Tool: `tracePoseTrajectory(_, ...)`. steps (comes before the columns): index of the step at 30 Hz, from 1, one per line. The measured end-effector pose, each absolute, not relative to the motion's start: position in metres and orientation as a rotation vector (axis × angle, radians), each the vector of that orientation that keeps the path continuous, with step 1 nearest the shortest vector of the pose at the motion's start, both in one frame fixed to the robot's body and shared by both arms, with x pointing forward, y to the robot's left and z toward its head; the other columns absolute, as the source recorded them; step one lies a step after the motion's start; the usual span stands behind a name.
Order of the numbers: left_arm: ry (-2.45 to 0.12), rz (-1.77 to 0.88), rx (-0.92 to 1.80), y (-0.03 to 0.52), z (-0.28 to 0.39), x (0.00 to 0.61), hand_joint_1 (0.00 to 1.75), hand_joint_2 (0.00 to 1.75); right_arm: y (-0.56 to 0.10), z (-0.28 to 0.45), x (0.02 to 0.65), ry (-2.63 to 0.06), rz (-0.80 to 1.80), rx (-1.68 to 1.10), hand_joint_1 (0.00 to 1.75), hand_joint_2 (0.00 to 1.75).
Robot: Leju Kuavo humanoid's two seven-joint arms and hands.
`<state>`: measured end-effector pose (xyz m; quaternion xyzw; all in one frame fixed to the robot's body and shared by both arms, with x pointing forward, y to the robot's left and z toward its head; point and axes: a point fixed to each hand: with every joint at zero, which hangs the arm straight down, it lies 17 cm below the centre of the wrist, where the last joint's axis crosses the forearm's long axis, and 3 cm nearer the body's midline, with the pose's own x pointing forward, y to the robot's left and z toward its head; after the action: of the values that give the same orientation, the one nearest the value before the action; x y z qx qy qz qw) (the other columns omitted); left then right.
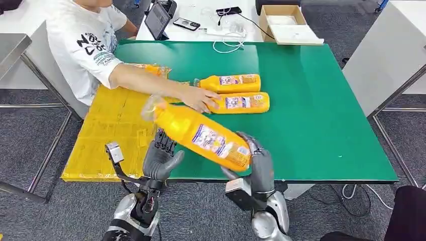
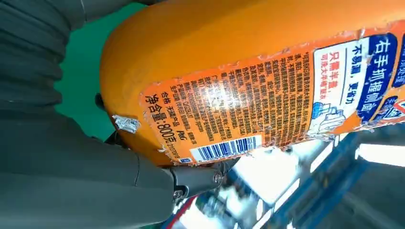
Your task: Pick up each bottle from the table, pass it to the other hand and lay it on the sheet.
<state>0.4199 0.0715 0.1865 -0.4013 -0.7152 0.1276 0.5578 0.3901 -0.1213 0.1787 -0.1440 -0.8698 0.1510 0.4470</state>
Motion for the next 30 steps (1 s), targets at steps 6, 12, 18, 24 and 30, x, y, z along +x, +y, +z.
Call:
tracePoseTrajectory(6, -1.685, 0.295, -0.960, 0.070, 0.185, 0.413, 0.00, 1.75, -0.091, 0.157, 0.385, -2.103, 0.421, -0.267, 1.75, 1.75)
tracePoseTrajectory(12, -1.687, 0.294, -0.971, 0.071, 0.185, 0.409, 0.00, 1.75, -0.078, 0.144, 0.384, -2.067, 0.445, -0.219, 1.75, 1.75)
tracePoseTrajectory(18, -1.691, 0.309, -0.972, 0.074, 0.185, 0.407, 0.00, 1.75, -0.072, 0.139, 0.385, -2.039, 0.409, -0.170, 1.75, 1.75)
tracePoseTrajectory(24, -1.704, 0.308, -0.935, 0.076, 0.186, 0.409, 0.00, 1.75, -0.083, 0.141, 0.386, -2.019, 0.311, -0.155, 1.75, 1.75)
tracePoseTrajectory(30, -1.711, 0.307, -0.937, 0.076, 0.189, 0.409, 0.00, 1.75, -0.086, 0.143, 0.385, -2.020, 0.287, -0.154, 1.75, 1.75)
